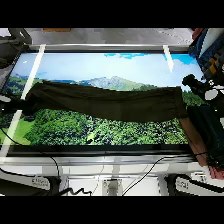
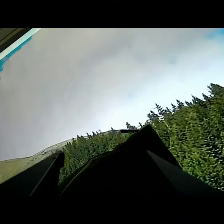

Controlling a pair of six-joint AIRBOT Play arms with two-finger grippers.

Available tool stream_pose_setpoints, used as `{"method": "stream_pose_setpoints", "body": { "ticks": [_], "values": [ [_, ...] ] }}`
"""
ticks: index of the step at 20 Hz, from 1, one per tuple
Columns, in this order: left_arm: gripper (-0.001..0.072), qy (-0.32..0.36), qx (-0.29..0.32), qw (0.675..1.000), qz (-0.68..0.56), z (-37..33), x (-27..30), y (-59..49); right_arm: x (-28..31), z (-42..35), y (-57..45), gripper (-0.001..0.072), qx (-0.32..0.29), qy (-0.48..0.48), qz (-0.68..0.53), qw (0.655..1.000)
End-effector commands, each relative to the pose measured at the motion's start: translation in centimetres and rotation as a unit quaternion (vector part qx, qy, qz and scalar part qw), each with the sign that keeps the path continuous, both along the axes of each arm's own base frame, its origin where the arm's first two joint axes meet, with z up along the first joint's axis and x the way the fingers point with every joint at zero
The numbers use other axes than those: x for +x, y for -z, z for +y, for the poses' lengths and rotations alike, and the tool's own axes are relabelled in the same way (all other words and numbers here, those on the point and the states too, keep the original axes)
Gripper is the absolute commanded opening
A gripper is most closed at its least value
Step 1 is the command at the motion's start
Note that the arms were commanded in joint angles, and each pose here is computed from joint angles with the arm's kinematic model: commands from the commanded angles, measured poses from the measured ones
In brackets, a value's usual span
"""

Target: Fold the clothes and pants, and hang the long-sleeved shirts on hangers.

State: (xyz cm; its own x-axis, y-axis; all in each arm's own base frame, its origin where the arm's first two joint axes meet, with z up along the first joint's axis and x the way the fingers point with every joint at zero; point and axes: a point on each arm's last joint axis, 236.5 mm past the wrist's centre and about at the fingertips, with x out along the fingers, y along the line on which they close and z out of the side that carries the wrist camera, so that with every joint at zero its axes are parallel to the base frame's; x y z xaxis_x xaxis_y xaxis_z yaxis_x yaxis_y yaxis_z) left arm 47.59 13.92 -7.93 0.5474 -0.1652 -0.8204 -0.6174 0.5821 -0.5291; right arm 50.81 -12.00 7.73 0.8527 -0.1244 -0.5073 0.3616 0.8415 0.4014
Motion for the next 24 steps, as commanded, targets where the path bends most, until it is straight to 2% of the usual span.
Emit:
{"method": "stream_pose_setpoints", "body": {
  "ticks": [1, 6, 9, 12, 13, 14, 17, 19, 21, 22, 24],
  "values": [
    [0.0711, -0.076, -0.006, 0.996, -0.043, 1.1, 3.1, 1.8, 0.0, 0.0, -0.1, 0.0591, -0.001, 0.0, -0.001, 1.0],
    [0.0706, -0.125, 0.087, 0.979, -0.132, 3.3, 7.3, 0.0, 0.2, -0.1, -0.4, 0.0591, -0.002, 0.003, -0.009, 1.0],
    [0.0678, -0.119, 0.122, 0.974, -0.151, 2.6, 8.6, 0.5, 0.2, -0.1, -0.4, 0.0591, -0.002, 0.003, -0.01, 1.0],
    [0.0283, -0.097, 0.144, 0.971, -0.165, 1.6, 10.1, 0.3, 0.0, 0.2, 0.0, 0.059, 0.002, -0.001, 0.001, 1.0],
    [0.0185, -0.09, 0.147, 0.97, -0.17, 1.2, 10.6, -0.1, -0.2, 0.4, 0.3, 0.059, 0.004, -0.005, 0.008, 1.0],
    [0.0033, -0.072, 0.162, 0.969, -0.175, 0.9, 11.0, -0.7, -0.4, 0.6, 0.7, 0.059, 0.003, -0.012, 0.018, 1.0],
    [0.003, -0.012, 0.219, 0.957, -0.191, 0.1, 11.5, -3.6, -1.2, 1.6, 1.7, 0.057, -0.028, -0.056, 0.053, 0.997],
    [0.003, 0.016, 0.25, 0.946, -0.206, 0.0, 11.3, -6.8, -1.9, 2.5, 1.8, 0.0411, -0.03, -0.083, 0.076, 0.993],
    [0.003, 0.049, 0.294, 0.928, -0.221, -0.2, 10.7, -11.2, -2.1, 4.0, 0.7, 0.022, -0.009, -0.101, 0.081, 0.992],
    [0.003, 0.065, 0.319, 0.918, -0.228, -0.2, 10.1, -13.6, -1.9, 5.2, 0.1, 0.0191, -0.002, -0.115, 0.08, 0.99],
    [0.0031, 0.089, 0.362, 0.897, -0.238, -0.3, 8.5, -18.5, -1.3, 8.9, -1.3, 0.0183, 0.004, -0.152, 0.068, 0.986]
  ]
}}
